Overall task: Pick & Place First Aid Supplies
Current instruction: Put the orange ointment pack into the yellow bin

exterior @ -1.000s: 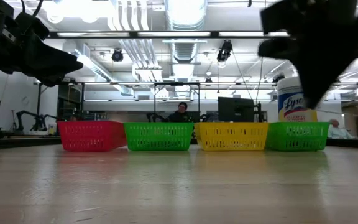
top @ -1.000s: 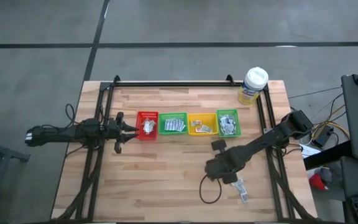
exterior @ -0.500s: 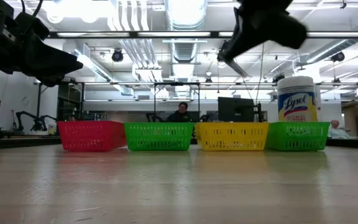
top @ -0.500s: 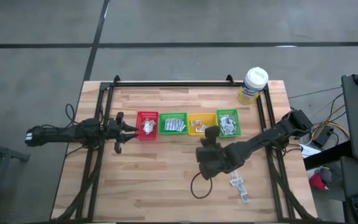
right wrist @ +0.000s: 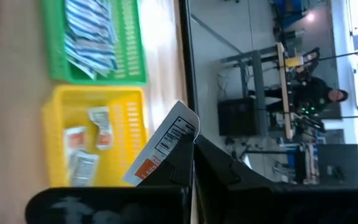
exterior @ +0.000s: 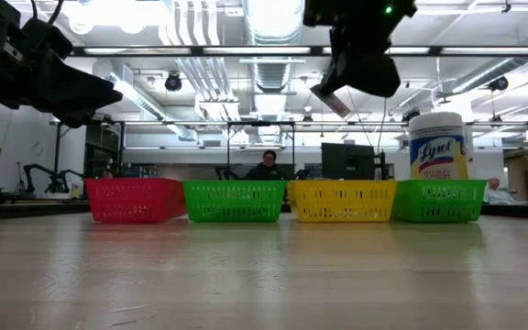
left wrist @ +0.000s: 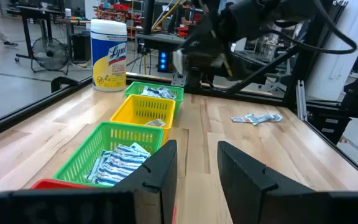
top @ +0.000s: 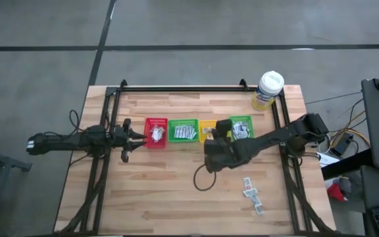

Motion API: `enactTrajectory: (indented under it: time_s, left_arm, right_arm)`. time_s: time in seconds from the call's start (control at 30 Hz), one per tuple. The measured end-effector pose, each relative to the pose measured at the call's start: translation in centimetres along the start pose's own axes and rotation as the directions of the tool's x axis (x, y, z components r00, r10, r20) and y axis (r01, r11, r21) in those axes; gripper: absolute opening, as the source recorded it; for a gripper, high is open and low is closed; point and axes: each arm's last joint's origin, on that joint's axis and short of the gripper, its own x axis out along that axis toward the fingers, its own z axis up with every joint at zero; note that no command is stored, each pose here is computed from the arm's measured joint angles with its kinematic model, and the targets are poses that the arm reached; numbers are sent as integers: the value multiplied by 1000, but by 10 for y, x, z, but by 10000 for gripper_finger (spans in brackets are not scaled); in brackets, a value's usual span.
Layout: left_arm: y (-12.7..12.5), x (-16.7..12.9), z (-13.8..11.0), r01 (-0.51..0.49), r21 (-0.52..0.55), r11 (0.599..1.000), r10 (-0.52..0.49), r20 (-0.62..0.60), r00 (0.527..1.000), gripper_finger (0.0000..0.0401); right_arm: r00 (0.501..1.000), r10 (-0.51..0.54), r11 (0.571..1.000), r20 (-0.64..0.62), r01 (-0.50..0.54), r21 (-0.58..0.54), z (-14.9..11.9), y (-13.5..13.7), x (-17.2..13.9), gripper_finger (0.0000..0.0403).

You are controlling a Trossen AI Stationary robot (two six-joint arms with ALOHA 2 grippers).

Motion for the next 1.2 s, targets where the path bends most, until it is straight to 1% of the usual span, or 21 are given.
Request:
enactTrajectory:
  time_s: [0.13, 0.23, 0.33, 0.47, 0.57, 0.63, 0.9, 0.97, 1.03, 1.1, 1.13, 1.2]
  left_arm:
    - [0, 0, 0, 0, 0, 1000, 0, 0, 1000, 113]
    - [0, 0, 0, 0, 0, 1000, 0, 0, 1000, 113]
    - [0, 0, 0, 0, 0, 1000, 0, 0, 1000, 113]
    - [0, 0, 0, 0, 0, 1000, 0, 0, 1000, 113]
    - [0, 0, 0, 0, 1, 1000, 0, 0, 1000, 113]
    - [0, 0, 0, 0, 2, 1000, 0, 0, 1000, 113]
    - [0, 0, 0, 0, 2, 1000, 0, 0, 1000, 113]
    - [0, 0, 0, 0, 2, 1000, 0, 0, 1000, 113]
    - [0, 0, 0, 0, 2, 1000, 0, 0, 1000, 113]
    - [0, 0, 0, 0, 3, 1000, 0, 0, 1000, 113]
    - [0, 0, 0, 0, 3, 1000, 0, 0, 1000, 113]
    - [0, 0, 0, 0, 3, 1000, 0, 0, 1000, 113]
  right_arm:
    - [999, -13, 998, -41, 10, -67, -1, -10, 15, 8]
    - [998, -4, 993, -69, -4, -118, -1, -17, 27, 8]
    - [995, 48, 988, -84, -59, -143, -1, -22, 38, 8]
    - [985, 148, 969, -91, -163, -184, 0, -28, 50, 8]
    - [968, 234, 944, -93, -249, -217, -1, -31, 58, 8]
    - [958, 271, 929, -92, -285, -235, -1, -33, 62, 8]
    - [935, 344, 863, -87, -352, -362, -3, -41, 76, 8]
    - [919, 386, 834, -85, -387, -393, -4, -43, 80, 8]
    - [893, 443, 798, -77, -432, -420, -5, -45, 83, 8]
    - [869, 490, 771, -68, -469, -431, -6, -47, 87, 8]
    - [861, 504, 765, -66, -480, -429, -7, -48, 89, 8]
    - [858, 508, 767, -70, -488, -418, -9, -51, 92, 8]
